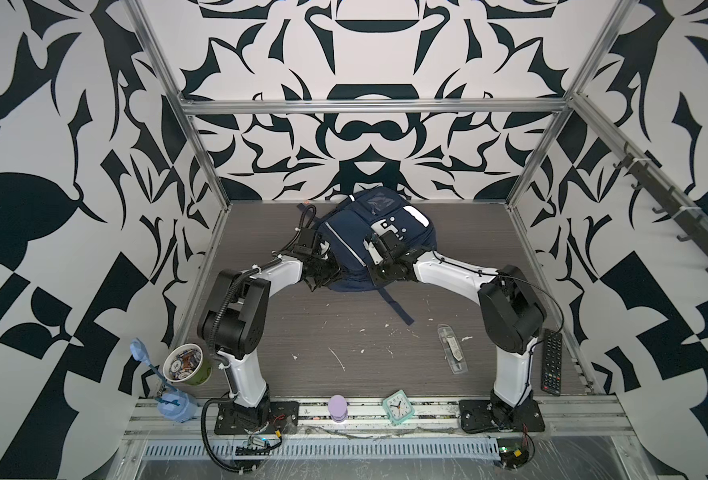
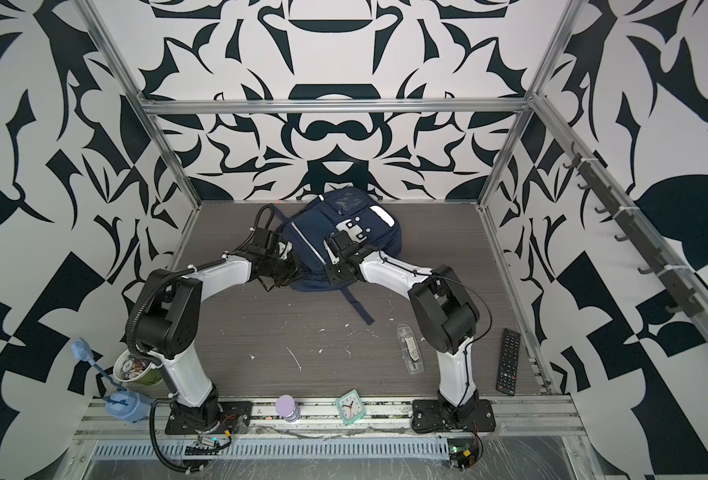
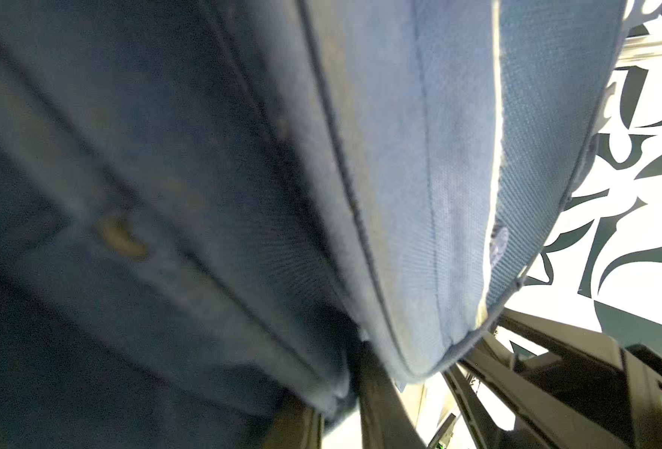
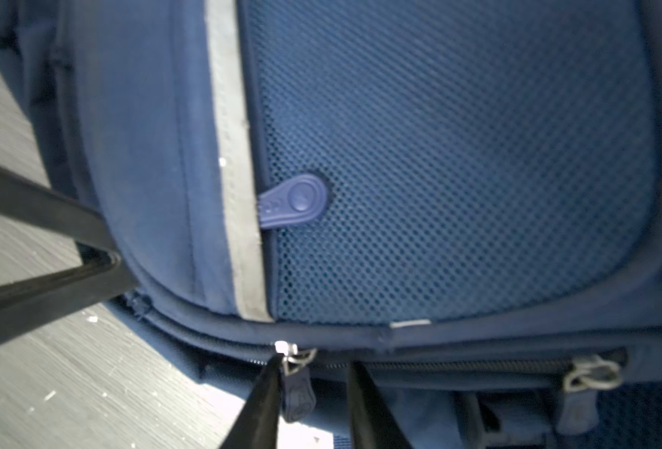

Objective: Pack books, pencil case, and school supplies into a backpack
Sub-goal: Unzip the student bag at the top-center of the table.

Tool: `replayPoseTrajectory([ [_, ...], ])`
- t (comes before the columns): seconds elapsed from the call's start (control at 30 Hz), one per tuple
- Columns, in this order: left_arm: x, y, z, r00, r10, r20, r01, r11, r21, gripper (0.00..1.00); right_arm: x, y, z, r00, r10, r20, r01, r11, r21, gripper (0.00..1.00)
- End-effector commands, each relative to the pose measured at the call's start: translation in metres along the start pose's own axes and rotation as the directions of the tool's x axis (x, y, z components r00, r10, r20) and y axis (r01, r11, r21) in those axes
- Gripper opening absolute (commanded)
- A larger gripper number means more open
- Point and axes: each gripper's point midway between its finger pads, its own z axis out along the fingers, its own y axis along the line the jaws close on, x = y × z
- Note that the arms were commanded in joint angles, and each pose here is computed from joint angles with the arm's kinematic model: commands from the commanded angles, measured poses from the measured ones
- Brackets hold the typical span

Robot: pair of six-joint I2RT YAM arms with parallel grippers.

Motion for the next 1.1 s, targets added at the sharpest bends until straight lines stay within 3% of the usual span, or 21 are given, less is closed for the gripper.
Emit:
replayPoseTrajectory([
  [0.0,0.011,0.001,0.008,0.999,-0.007,-0.043,0.007,1.0,0.005,0.2,-0.015,0.004,-0.014,0.999,-0.019,0.045,0.019,1.0,0.012,0.26],
  [0.2,0.01,0.0,0.01,0.999,-0.007,-0.044,0.008,1.0,0.007,0.2,-0.013,0.009,-0.019,0.998,-0.035,0.046,0.035,0.999,0.011,0.08],
  [0.3,0.009,-0.001,0.011,0.999,-0.011,-0.046,0.011,1.0,0.013,0.2,-0.015,0.015,-0.026,0.998,-0.046,0.047,0.046,0.999,-0.002,0.03],
  [0.7,0.017,-0.016,0.023,0.998,0.012,-0.065,-0.011,1.0,0.027,0.2,-0.011,0.081,-0.025,0.994,-0.107,0.022,0.108,0.984,-0.138,0.02],
  [1.07,0.025,-0.022,0.019,0.997,0.038,-0.072,-0.036,0.999,0.037,0.21,-0.012,0.093,-0.025,0.997,-0.073,0.019,0.076,0.978,-0.196,0.01],
])
